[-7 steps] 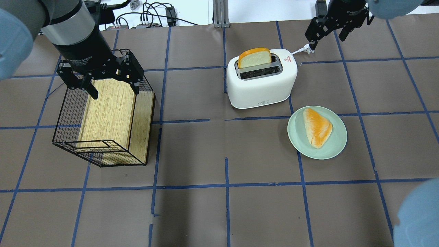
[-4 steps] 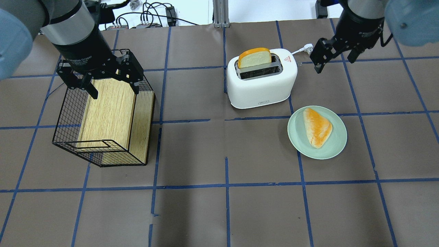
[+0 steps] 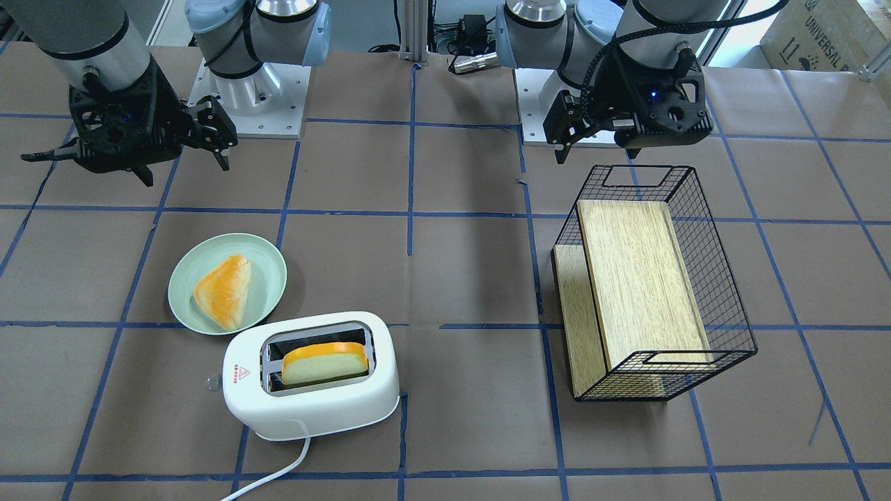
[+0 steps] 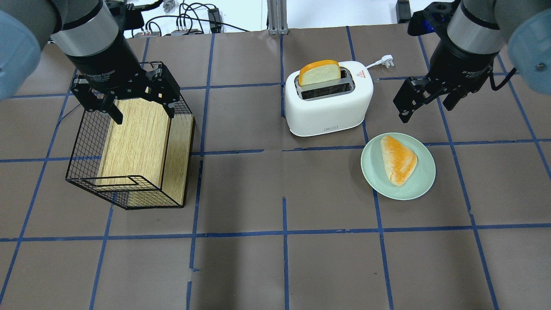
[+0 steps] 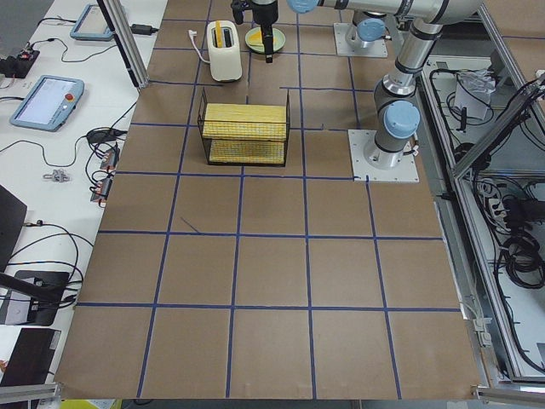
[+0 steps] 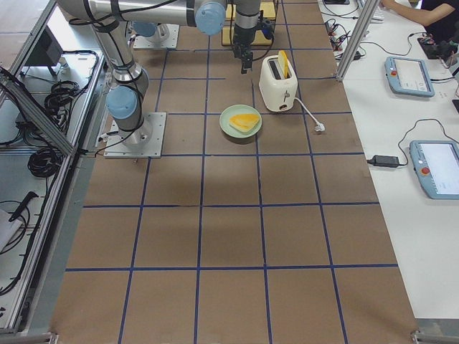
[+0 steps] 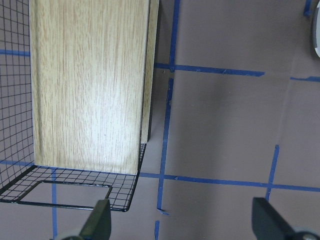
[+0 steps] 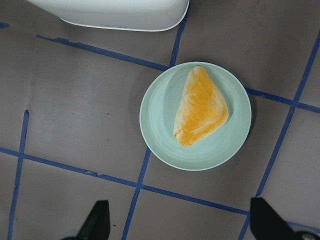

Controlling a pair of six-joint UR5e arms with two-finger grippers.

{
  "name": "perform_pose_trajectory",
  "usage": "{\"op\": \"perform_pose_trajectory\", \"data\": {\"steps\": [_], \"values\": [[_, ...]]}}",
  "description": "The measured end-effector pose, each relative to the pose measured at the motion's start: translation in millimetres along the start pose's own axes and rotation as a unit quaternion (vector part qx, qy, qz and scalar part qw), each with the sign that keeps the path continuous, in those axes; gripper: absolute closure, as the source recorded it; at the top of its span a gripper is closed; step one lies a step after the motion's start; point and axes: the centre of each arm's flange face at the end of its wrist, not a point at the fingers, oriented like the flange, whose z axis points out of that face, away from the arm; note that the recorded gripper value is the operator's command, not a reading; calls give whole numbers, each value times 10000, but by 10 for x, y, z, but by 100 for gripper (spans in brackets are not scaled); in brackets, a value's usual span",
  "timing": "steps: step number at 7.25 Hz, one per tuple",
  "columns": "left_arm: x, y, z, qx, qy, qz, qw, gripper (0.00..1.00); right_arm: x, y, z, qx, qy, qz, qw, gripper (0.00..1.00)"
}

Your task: Press toaster with right arm

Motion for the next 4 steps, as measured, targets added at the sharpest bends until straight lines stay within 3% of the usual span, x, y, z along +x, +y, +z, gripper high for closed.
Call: {"op": "perform_pose_trajectory", "data": {"steps": [4], "values": [[0, 0, -1, 2, 0, 0, 10000, 0, 13, 0, -3, 23, 19, 6, 10000, 0]]}}
